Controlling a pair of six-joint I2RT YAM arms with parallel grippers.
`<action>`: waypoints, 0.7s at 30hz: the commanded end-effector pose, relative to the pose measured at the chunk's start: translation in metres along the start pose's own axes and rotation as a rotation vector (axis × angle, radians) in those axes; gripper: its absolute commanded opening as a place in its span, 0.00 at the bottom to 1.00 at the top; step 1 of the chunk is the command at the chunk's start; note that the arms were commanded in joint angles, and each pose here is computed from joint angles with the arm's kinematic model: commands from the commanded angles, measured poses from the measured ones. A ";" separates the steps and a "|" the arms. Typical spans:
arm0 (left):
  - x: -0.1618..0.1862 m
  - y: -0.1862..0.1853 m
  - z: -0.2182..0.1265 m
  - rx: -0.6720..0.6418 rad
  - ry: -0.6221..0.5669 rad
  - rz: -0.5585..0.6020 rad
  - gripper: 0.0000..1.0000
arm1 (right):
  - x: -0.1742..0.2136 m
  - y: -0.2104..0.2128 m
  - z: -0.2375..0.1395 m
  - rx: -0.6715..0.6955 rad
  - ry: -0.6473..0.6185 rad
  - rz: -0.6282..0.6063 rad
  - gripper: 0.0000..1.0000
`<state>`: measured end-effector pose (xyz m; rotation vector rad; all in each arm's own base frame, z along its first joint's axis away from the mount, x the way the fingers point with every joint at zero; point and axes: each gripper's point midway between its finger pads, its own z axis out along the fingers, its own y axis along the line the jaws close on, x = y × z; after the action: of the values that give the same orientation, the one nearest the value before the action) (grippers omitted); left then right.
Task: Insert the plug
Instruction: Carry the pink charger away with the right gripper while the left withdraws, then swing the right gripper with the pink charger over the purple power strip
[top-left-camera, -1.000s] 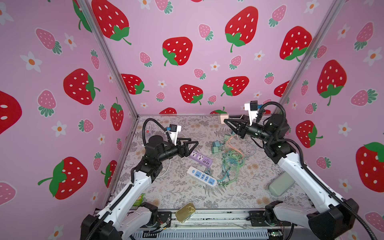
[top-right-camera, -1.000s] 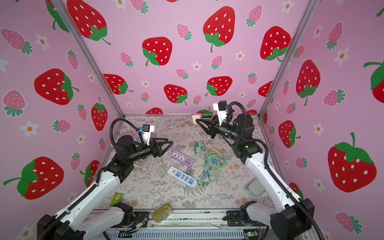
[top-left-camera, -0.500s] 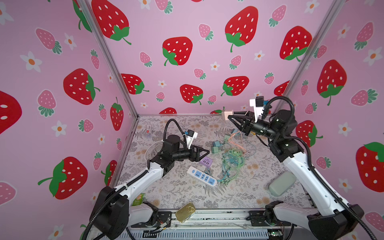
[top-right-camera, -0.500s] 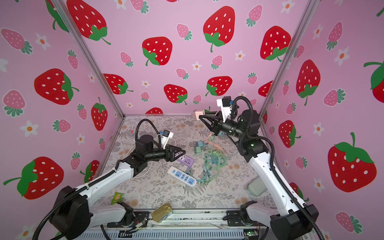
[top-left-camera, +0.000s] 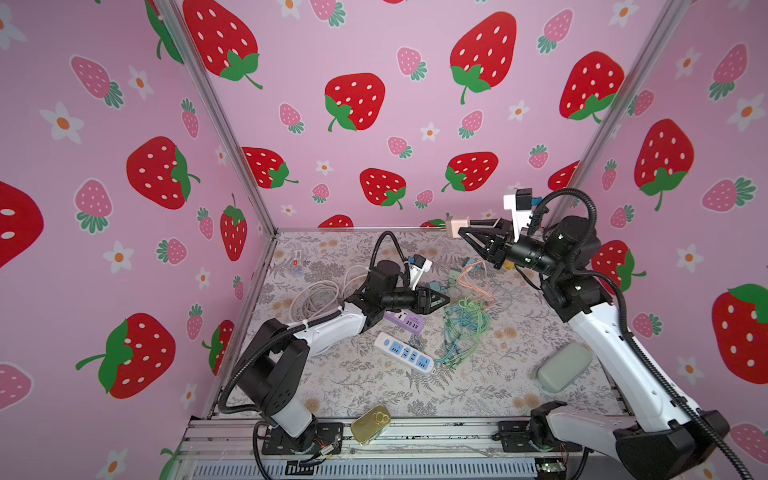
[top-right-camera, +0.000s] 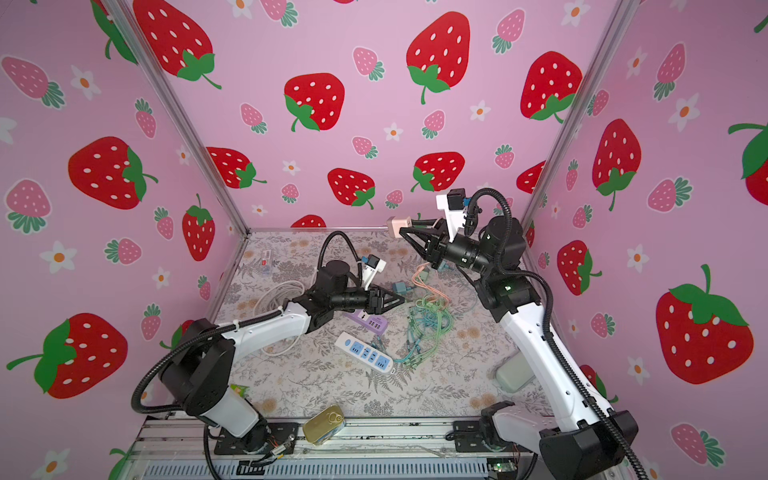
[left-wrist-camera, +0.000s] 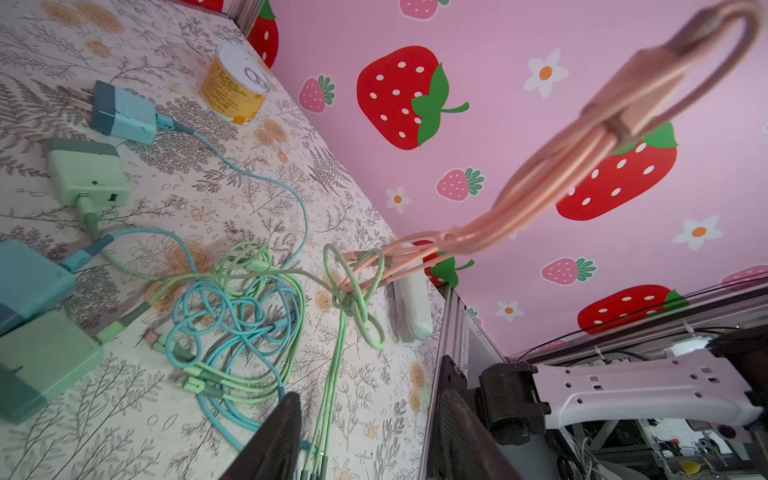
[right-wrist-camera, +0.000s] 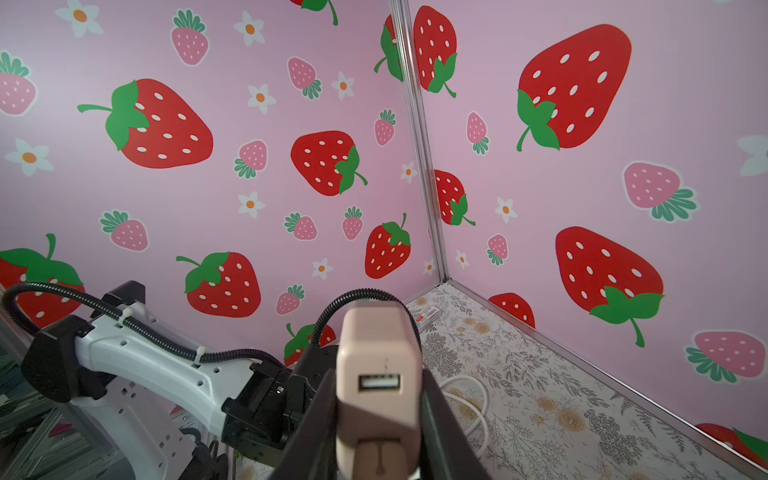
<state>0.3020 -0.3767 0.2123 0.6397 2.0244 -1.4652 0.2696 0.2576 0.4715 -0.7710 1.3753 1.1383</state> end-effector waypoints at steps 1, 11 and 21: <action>-0.016 -0.024 0.017 0.086 -0.013 -0.010 0.53 | -0.016 0.013 -0.009 -0.021 -0.038 -0.058 0.05; 0.001 -0.014 0.047 0.104 0.065 -0.115 0.41 | -0.015 0.016 -0.014 -0.017 -0.041 -0.072 0.05; 0.004 0.000 0.043 0.030 0.072 -0.130 0.32 | -0.010 0.011 -0.016 -0.003 -0.035 -0.072 0.05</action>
<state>0.3013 -0.4227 0.1873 0.5961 2.1555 -1.6005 0.2607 0.2488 0.4746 -0.7701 1.3568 1.1198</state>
